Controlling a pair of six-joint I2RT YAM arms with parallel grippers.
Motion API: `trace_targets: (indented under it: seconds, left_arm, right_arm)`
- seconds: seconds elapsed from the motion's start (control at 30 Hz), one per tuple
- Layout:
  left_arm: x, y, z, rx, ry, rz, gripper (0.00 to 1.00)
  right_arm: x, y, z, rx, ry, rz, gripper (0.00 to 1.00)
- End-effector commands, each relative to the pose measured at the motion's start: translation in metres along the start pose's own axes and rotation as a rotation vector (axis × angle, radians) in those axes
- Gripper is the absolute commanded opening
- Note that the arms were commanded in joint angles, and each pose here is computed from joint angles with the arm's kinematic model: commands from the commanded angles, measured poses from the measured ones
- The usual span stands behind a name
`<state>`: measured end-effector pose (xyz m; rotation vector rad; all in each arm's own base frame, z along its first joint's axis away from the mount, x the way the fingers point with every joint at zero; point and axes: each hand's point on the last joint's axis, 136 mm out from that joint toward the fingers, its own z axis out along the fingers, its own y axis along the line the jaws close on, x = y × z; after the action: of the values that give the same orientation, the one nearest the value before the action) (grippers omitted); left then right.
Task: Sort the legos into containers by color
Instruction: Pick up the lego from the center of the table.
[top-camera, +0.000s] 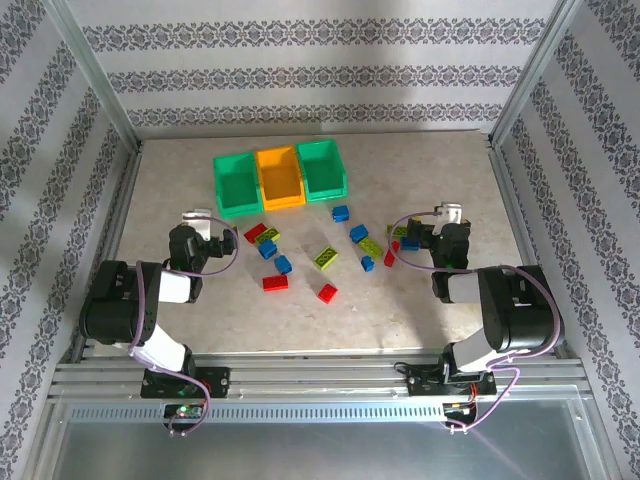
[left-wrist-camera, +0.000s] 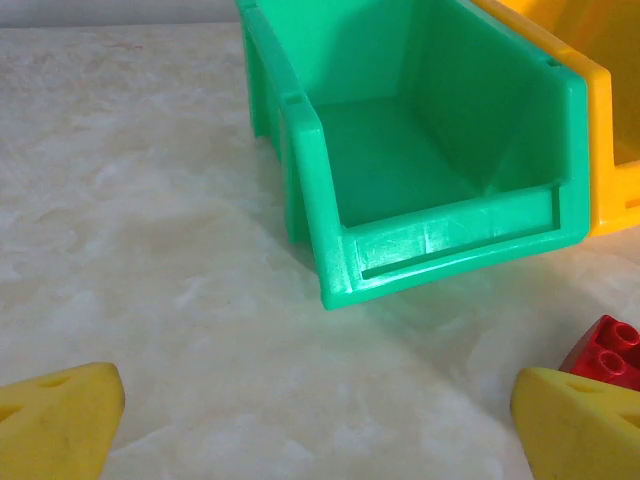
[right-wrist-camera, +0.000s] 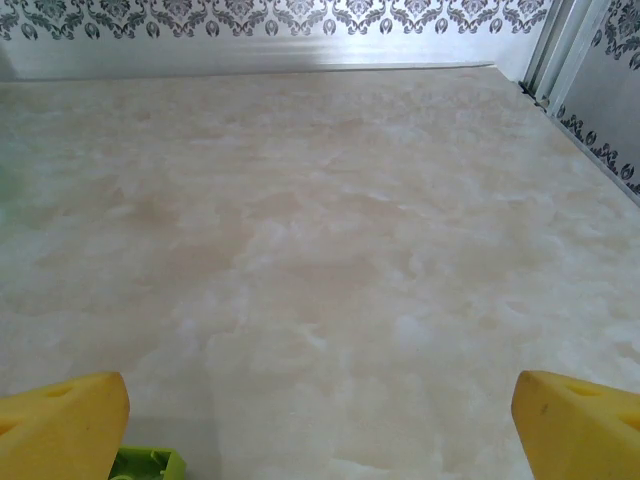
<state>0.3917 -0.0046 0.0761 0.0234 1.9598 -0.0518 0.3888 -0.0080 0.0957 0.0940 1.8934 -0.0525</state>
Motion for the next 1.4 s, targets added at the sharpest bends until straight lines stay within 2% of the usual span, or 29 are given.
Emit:
trace_targets:
  seconds: [0.0, 0.8, 0.93, 1.37]
  left_arm:
    - [-0.014, 0.002, 0.003, 0.010, -0.053, 0.018, 0.99]
    - [-0.014, 0.002, 0.003, 0.009, -0.051, 0.016, 0.99]
    - [-0.014, 0.011, 0.004, -0.045, -0.042, -0.004, 0.99]
    - [-0.025, 0.016, -0.004, -0.075, -0.065, -0.016, 0.99]
  right_arm:
    - [-0.014, 0.002, 0.004, -0.012, -0.044, 0.003, 0.98]
    - [-0.014, 0.001, 0.004, -0.012, -0.043, 0.003, 0.98]
    - [-0.014, 0.002, 0.004, -0.013, -0.043, 0.004, 0.98]
    - [-0.016, 0.002, 0.004, -0.019, -0.046, 0.006, 0.98]
